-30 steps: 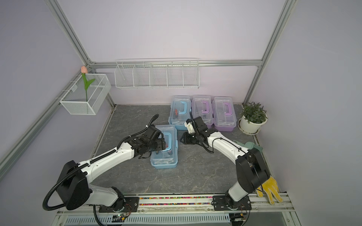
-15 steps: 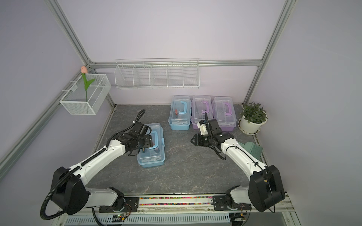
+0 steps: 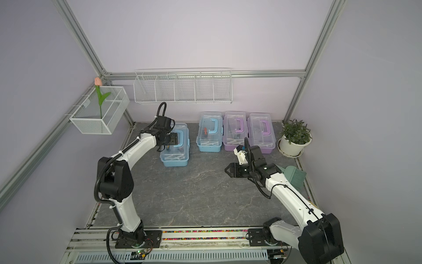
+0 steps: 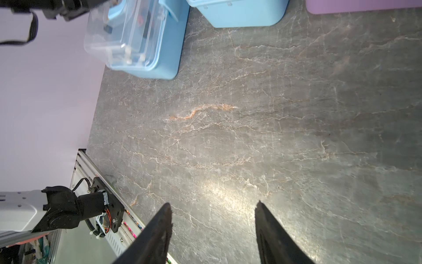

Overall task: Close toolboxes
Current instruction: Move the toolbox to the center of the board.

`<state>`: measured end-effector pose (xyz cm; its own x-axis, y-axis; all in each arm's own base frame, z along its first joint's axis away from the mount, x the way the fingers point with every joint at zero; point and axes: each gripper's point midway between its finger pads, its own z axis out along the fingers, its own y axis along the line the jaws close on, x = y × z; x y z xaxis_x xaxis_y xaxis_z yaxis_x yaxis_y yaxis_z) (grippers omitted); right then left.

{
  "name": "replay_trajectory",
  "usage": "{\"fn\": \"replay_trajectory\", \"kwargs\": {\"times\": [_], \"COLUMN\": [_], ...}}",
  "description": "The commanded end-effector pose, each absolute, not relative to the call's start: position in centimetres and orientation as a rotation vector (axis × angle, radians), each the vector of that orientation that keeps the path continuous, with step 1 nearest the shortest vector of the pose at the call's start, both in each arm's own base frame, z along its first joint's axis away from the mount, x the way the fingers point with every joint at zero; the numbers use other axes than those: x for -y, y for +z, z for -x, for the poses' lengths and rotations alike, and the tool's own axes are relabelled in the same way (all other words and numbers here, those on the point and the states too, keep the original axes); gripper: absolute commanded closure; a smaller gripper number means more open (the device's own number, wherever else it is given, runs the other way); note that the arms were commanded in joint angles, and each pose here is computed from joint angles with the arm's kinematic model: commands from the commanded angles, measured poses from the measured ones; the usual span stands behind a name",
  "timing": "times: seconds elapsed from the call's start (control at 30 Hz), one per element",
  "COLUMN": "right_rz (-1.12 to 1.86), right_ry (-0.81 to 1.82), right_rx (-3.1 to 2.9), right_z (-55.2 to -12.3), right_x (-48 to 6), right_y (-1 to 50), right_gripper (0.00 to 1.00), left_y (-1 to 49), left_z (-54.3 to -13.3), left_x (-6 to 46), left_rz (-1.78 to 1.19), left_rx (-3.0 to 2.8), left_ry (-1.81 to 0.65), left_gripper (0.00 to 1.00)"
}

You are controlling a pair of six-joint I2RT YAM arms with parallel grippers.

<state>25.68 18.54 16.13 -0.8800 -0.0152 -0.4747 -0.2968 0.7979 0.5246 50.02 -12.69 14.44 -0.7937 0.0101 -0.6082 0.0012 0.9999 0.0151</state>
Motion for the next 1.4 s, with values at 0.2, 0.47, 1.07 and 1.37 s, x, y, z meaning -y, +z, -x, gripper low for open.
{"fn": "replay_trajectory", "kwargs": {"times": [0.2, 0.47, 1.07, 1.37], "right_rz": [0.252, 0.248, 0.170, -0.025], "right_ry": [0.759, 0.731, 0.603, 0.213], "right_rx": [-2.555, -2.553, -2.454, -2.114], "right_z": [-24.0, -24.2, -29.3, -34.5], "right_x": [-16.7, -16.3, -14.3, -6.3], "right_y": [15.5, 15.3, 15.6, 14.3], "right_gripper": [0.40, 0.40, 0.12, 0.12], "left_y": [9.8, 7.8, 18.1, 25.0], "left_z": [-54.1, -55.7, -54.3, -45.4], "left_x": [16.6, 20.1, 18.9, 11.6], "left_rz": [-0.130, -0.330, -0.262, -0.045], "left_rx": [-2.506, -2.470, -2.248, -2.042], "left_ry": [-0.101, -0.181, -0.195, -0.033], "left_gripper": [1.00, 1.00, 0.01, 0.01]}}
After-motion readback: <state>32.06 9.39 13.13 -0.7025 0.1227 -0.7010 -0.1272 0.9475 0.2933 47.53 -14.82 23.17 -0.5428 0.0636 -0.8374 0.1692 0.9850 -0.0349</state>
